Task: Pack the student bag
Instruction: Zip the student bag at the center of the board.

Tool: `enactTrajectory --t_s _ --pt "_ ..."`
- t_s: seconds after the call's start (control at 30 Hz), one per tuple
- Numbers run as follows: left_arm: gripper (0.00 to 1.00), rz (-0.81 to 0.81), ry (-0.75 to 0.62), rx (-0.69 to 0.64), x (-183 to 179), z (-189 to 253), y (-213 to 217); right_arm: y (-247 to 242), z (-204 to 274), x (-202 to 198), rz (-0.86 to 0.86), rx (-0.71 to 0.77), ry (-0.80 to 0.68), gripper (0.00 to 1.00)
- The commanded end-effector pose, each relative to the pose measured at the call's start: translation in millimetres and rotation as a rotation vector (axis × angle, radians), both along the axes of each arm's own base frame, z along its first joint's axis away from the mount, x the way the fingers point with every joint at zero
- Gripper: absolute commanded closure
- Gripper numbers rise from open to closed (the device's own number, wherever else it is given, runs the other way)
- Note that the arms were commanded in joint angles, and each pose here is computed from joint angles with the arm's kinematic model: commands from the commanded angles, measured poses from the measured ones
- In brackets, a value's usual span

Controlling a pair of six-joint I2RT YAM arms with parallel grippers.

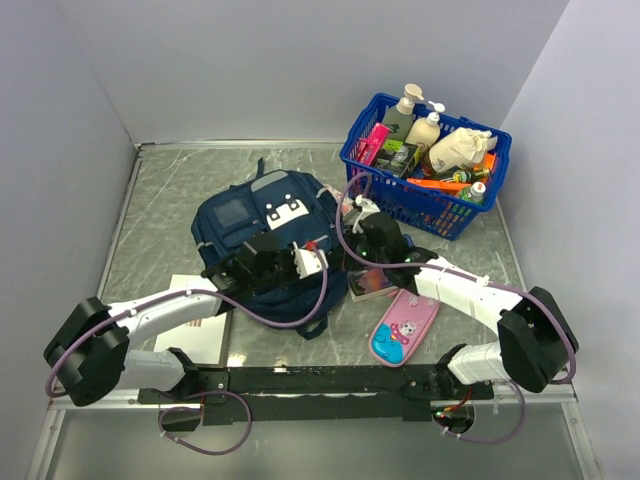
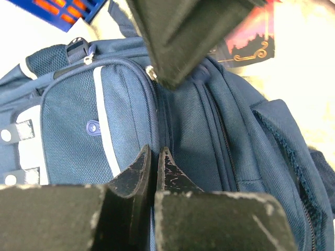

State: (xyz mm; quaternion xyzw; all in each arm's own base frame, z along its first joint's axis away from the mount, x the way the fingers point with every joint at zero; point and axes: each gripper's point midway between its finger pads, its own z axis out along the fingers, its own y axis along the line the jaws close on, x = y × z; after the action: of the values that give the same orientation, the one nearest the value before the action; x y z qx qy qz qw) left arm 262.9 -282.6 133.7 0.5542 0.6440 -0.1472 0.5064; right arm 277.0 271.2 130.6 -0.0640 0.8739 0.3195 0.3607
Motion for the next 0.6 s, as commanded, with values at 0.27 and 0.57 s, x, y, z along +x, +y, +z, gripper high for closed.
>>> enactTrajectory --t_s 0.27,0.57 --pt "0.99 -0.363 -0.018 0.127 -66.3 -15.5 -1.8 -22.8 30.3 73.1 0.077 0.004 -0.061 1.00" --pt "0.99 -0.582 0.001 0.194 -102.3 -23.9 6.3 -4.5 45.9 106.0 0.141 -0.024 -0.127 0.89"
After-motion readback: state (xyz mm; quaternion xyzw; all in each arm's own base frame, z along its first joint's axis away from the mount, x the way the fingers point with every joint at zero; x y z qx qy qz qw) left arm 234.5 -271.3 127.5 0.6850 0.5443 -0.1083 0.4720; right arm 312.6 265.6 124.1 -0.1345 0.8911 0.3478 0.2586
